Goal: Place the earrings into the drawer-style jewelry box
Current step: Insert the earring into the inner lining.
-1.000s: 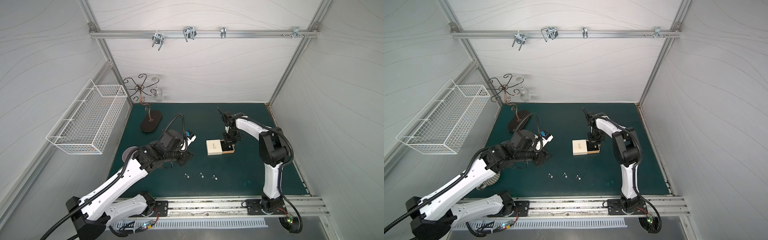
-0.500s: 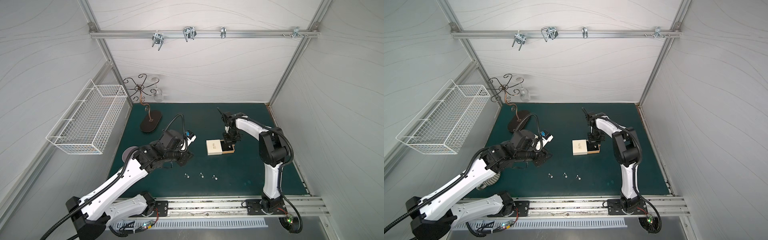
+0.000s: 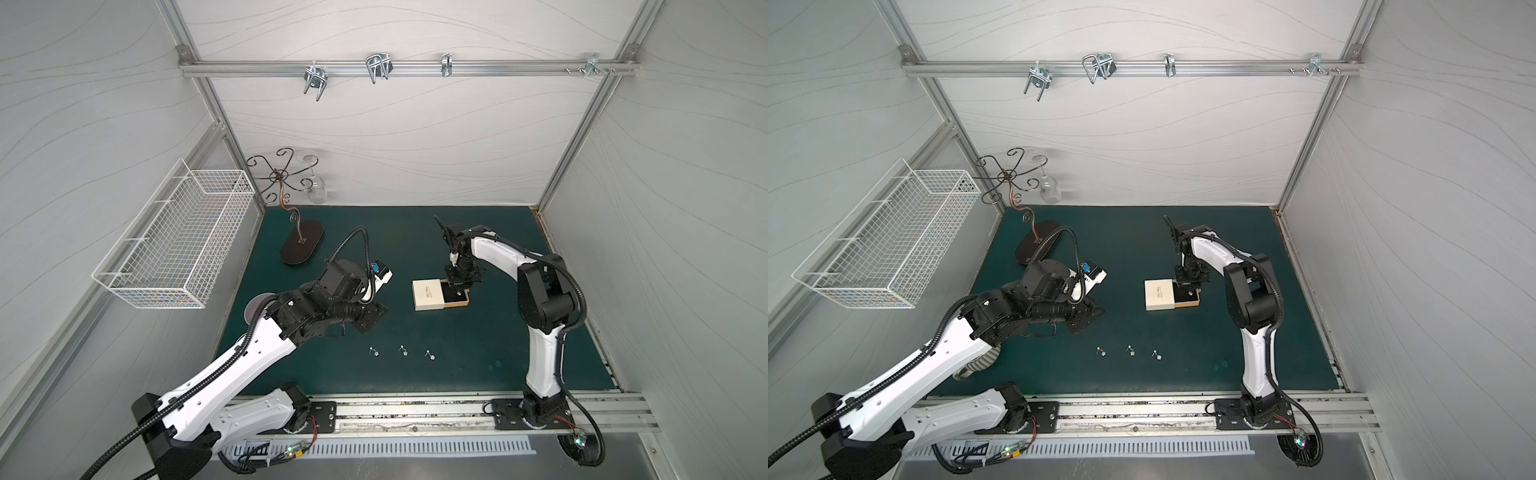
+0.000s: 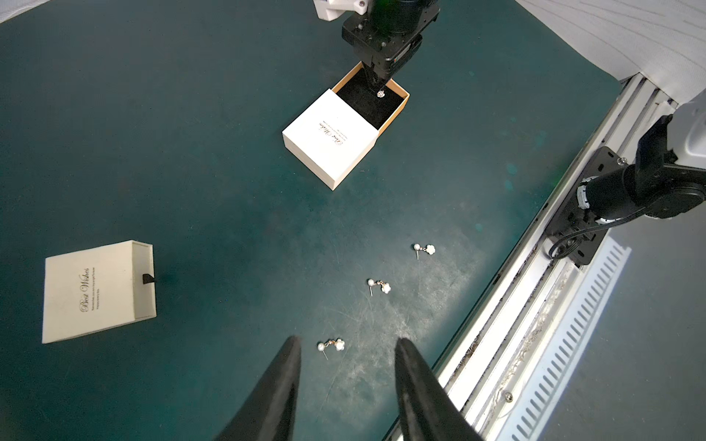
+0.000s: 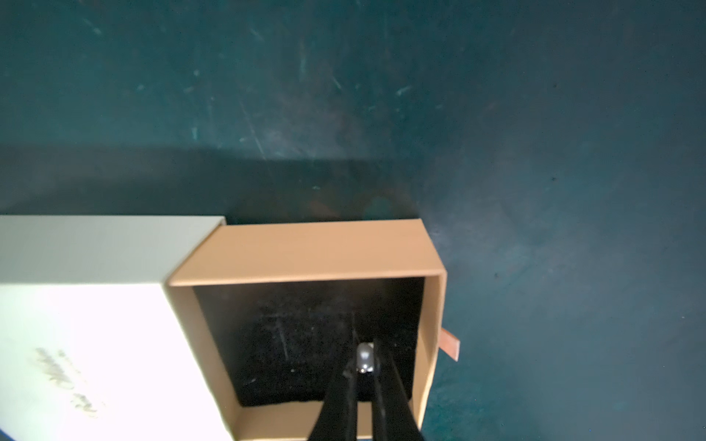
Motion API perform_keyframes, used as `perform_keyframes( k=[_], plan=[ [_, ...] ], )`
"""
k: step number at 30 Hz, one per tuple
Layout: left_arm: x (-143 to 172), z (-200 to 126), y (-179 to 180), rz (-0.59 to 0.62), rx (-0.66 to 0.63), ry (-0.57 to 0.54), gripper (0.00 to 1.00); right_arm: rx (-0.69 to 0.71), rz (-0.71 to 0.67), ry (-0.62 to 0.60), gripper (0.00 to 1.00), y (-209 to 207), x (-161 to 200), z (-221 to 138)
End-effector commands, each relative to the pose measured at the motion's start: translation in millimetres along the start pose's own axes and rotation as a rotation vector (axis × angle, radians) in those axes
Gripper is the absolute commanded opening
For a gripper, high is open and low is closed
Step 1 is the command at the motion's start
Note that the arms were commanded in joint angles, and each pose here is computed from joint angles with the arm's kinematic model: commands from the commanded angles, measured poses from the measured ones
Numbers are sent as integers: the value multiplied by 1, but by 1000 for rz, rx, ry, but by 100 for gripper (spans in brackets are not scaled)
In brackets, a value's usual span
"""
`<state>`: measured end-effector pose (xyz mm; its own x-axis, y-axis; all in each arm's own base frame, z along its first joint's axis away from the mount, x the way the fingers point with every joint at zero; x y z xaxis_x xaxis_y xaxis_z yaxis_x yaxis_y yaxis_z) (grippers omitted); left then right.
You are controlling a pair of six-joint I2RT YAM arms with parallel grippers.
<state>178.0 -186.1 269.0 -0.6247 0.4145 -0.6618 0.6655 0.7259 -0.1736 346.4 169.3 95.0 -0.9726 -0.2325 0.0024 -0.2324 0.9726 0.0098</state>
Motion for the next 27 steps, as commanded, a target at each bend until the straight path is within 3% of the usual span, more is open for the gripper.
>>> perform_keyframes(
  k=[1, 18, 27],
  plan=[
    [-9, -7, -5, 28, 23, -62, 45, 28, -19, 24, 3, 0, 1, 0],
    [-8, -9, -5, 29, 23, -69, 45, 33, -32, 39, 5, 9, 1, 8],
    [-8, -9, -5, 28, 23, -69, 45, 30, -32, 44, 15, 8, 1, 9]
  ],
)
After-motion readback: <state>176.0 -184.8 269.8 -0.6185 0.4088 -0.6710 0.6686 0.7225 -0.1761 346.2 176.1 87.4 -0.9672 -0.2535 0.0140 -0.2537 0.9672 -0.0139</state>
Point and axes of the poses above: each gripper's point midway between its finger pads, its own z axis out along the fingers, its own y axis along the line the jaws close on, x = y × z, the point moved 5 cm from there along -z, back along the fingers, and after that the axes turned 4 degrees about -z, right-handed, at the moved point
